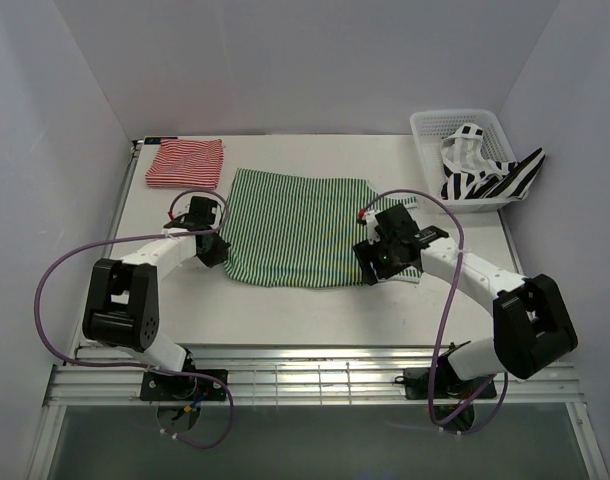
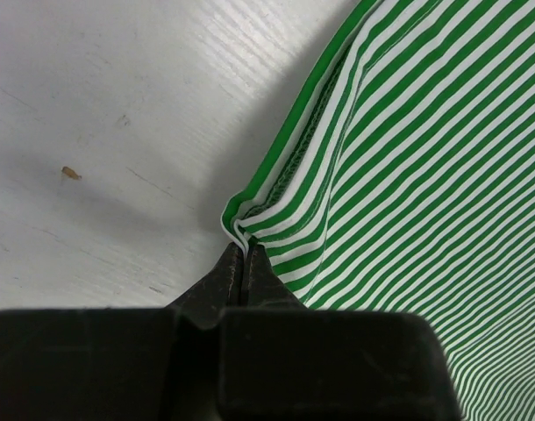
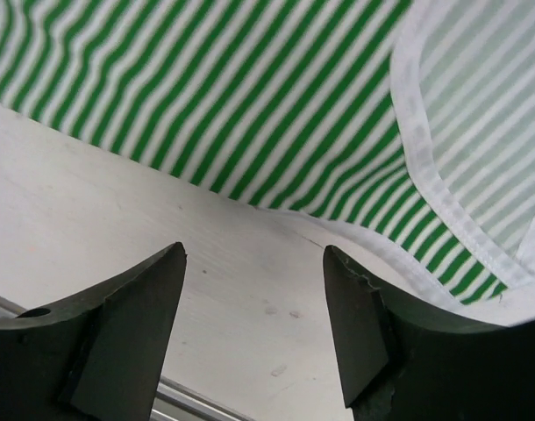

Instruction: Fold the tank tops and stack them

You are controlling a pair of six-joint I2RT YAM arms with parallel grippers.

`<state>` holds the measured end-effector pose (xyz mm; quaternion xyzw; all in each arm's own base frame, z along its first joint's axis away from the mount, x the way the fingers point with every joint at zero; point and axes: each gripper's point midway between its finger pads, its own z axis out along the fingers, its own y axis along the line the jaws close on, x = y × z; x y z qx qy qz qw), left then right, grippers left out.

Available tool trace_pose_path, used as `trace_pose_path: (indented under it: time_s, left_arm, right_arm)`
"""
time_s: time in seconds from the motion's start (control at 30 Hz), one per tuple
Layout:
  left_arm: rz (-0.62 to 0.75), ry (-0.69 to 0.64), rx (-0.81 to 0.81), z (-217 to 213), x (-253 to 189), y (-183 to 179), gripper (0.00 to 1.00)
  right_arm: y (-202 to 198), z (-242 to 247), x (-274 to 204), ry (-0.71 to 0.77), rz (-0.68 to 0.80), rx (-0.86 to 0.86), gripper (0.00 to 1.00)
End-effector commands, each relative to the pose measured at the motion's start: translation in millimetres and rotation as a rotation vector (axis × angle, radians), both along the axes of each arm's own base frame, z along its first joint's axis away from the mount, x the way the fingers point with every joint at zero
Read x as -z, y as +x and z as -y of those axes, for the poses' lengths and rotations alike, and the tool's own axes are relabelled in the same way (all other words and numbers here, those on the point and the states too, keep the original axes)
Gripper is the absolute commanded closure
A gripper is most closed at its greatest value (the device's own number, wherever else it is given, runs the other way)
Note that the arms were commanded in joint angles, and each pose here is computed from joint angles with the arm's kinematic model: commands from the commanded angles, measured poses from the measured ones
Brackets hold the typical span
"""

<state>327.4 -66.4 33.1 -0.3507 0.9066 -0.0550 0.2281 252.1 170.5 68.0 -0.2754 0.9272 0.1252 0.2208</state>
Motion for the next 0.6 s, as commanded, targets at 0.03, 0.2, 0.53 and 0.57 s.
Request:
trace_pose_path:
  time_s: [0.03, 0.2, 0.53, 0.57]
  left_arm:
    - [0.046, -0.007, -0.012, -2.0, -13.5, -3.6, 1.00]
    - [0.049, -0.005, -0.008, -2.6, -14.9, -6.4, 1.00]
    - [0.045, -0.024, 0.000, 0.8, -15.0, -7.9, 1.00]
    - [0.047, -0.024, 0.000, 0.8, -15.4, -7.8, 1.00]
  right_arm:
    - [20.7, 25.2, -0.1, -0.037, 0.108, 0.248, 0.28]
    - [38.0, 82.1, -0.5, -0.099, 0.133, 0.518, 0.26]
    - [30.3, 122.2, 21.3, -0.023, -0.003, 0.684, 0.36]
    - [25.1, 119.7, 27.4, -0.016, -0.026, 0.675, 0.36]
